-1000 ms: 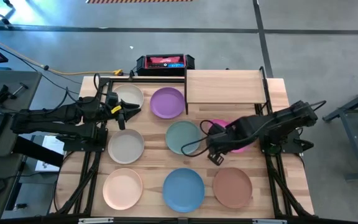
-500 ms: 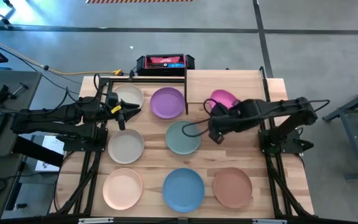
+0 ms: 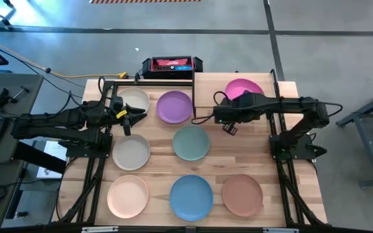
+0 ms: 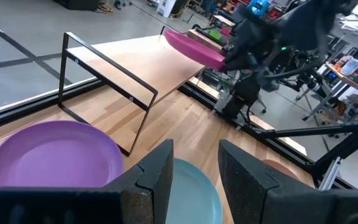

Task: Place and stack plates onto a shelf
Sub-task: Put the pink plate on the shelf

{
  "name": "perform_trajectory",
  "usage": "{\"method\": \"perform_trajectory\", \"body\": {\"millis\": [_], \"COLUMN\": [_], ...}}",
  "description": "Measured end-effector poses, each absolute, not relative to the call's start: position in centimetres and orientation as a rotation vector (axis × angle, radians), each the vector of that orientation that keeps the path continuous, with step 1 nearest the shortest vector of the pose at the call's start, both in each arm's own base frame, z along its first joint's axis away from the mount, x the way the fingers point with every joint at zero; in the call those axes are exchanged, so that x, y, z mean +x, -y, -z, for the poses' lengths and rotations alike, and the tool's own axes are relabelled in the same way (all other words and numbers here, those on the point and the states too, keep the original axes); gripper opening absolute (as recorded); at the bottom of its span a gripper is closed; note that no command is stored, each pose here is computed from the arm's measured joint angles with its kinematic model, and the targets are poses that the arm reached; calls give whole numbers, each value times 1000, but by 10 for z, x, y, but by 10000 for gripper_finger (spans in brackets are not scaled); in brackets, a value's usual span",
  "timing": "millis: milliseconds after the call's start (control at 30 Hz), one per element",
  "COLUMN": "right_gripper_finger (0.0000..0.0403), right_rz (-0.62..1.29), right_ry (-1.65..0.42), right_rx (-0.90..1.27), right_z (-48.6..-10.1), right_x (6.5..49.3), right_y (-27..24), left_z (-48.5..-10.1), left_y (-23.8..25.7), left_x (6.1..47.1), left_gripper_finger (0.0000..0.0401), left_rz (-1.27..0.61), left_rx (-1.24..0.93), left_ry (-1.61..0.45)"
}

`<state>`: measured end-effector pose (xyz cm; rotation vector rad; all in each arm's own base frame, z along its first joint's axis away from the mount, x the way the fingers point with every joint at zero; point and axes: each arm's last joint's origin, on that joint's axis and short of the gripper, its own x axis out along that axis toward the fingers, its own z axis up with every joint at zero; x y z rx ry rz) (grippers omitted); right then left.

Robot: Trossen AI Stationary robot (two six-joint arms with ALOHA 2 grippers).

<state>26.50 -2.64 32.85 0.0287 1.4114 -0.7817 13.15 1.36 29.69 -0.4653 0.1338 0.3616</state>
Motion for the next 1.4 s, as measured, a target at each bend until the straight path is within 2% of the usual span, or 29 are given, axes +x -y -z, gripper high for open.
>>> {"method": "perform_trajectory", "body": {"millis": [300, 767, 1400], "right_gripper_finger": [0, 0, 0], "right_rz": [830, 786, 785], "right_ry": [-1460, -1443, -1456], "right_rx": [43, 70, 198], "right_z": [-309, -299, -298], "right_x": [234, 231, 222], "right_y": [55, 93, 112], "left_z": [-297, -297, -297], "left_y": [-14, -14, -14], "left_x": [131, 131, 131], "left_gripper_finger": [115, 115, 115], "left_rz": [-373, -390, -390], "left_rx": [-463, -478, -487], "left_ry": [-129, -121, -119]}}
